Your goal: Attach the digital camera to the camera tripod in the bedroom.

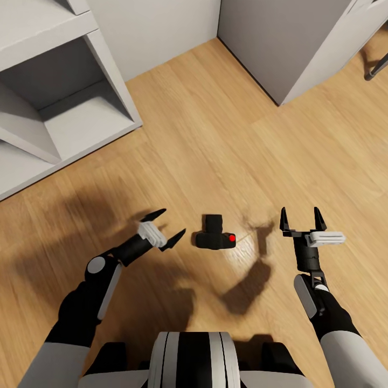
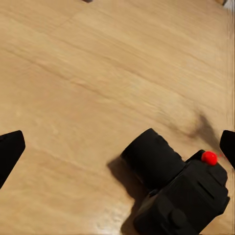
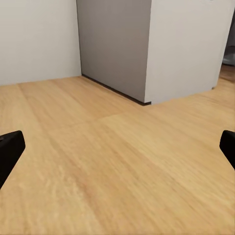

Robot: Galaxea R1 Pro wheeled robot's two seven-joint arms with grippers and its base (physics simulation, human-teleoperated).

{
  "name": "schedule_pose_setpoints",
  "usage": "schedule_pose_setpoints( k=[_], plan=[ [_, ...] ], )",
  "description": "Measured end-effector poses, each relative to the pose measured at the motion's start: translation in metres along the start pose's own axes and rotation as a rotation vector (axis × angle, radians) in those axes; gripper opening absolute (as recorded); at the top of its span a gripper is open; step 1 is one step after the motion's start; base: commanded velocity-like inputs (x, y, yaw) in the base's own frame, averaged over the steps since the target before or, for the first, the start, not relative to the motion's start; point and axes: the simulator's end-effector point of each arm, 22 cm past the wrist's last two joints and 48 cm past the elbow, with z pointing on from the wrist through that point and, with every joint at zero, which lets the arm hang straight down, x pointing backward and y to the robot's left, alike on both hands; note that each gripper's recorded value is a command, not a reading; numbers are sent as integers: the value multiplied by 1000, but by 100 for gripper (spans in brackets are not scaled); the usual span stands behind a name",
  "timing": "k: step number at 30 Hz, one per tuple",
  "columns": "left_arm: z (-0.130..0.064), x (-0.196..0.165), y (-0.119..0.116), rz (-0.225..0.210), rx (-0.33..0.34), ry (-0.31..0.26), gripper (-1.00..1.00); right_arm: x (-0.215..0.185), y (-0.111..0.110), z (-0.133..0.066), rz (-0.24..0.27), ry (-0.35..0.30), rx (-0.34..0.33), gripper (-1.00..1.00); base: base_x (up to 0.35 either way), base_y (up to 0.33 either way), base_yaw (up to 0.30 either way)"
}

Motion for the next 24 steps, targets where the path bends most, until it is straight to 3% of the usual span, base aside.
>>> schedule_pose_setpoints(
  k=[2,8,18,24],
  plan=[
    [7,3,-19,7,49,9,100,0,0,0,0,0,0,100,0,0,0],
    [6,10,-27,24,81,30,100,0,0,0,0,0,0,100,0,0,0],
    [-2,34,-24,17,87,87,100,0,0,0,0,0,0,100,0,0,0],
    [-3,35,-22,16,81,88,100,0,0,0,0,0,0,100,0,0,0]
  ],
)
